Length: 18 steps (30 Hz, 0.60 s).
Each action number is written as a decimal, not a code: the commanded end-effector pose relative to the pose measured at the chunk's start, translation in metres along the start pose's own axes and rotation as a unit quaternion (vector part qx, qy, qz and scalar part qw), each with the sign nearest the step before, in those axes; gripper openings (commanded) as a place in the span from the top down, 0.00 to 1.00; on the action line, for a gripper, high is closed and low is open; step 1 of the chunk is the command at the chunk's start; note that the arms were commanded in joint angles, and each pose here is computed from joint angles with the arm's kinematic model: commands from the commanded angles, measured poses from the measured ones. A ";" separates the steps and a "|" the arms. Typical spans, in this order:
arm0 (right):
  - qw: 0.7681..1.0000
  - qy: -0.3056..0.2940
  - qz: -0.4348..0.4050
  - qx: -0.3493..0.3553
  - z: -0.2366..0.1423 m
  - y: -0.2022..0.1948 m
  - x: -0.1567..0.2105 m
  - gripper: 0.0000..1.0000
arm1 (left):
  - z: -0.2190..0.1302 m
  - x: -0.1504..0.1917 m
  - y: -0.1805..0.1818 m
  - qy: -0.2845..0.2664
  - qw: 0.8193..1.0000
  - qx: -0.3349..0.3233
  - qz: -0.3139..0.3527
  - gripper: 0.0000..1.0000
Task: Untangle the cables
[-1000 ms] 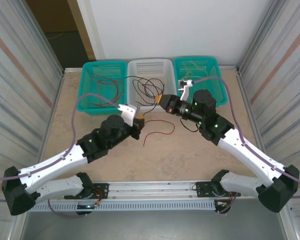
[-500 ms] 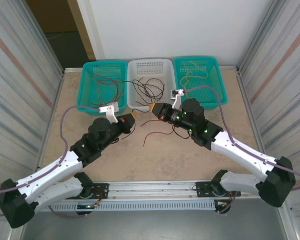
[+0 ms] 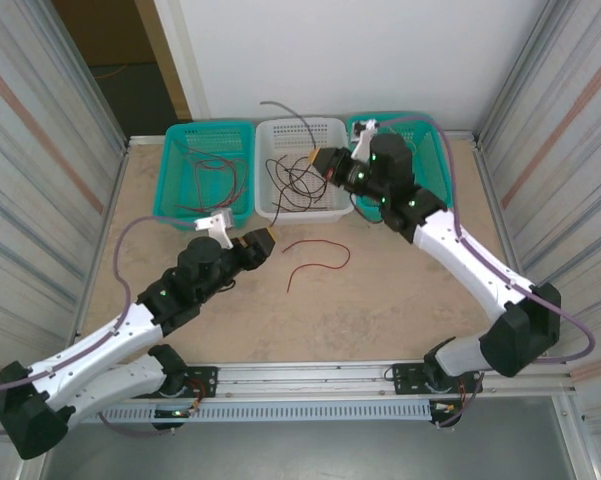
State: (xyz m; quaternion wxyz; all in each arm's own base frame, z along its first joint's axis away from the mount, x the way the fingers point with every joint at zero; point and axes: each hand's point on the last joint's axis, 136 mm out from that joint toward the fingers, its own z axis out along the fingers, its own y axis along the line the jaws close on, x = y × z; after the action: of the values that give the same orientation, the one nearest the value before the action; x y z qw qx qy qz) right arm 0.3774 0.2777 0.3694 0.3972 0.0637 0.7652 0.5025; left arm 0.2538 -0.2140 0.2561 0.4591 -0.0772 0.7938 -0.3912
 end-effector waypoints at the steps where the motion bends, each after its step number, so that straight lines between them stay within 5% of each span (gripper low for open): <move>1: 1.000 0.020 -0.020 0.004 0.005 -0.003 -0.019 1.00 | -0.026 -0.024 0.000 -0.012 0.997 -0.042 0.068 0.33; 5: 1.000 0.012 -0.015 0.023 0.017 -0.023 -0.047 1.00 | -0.053 -0.039 0.012 -0.018 0.988 -0.093 0.122 0.31; 14: 0.995 0.034 0.015 0.096 0.050 -0.100 -0.064 1.00 | -0.088 -0.058 0.010 -0.034 0.981 -0.099 0.164 0.34; 18: 0.992 0.066 0.038 0.098 0.067 -0.122 -0.062 0.88 | -0.085 -0.055 0.011 -0.030 0.982 -0.097 0.157 0.34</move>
State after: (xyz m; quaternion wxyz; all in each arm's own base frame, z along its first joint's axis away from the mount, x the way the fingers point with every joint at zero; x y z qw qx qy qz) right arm 0.4957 0.2323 0.2875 0.3311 0.1174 0.8309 0.4315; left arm 0.2191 -0.1386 0.3071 0.5255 -0.0107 0.8128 -0.2511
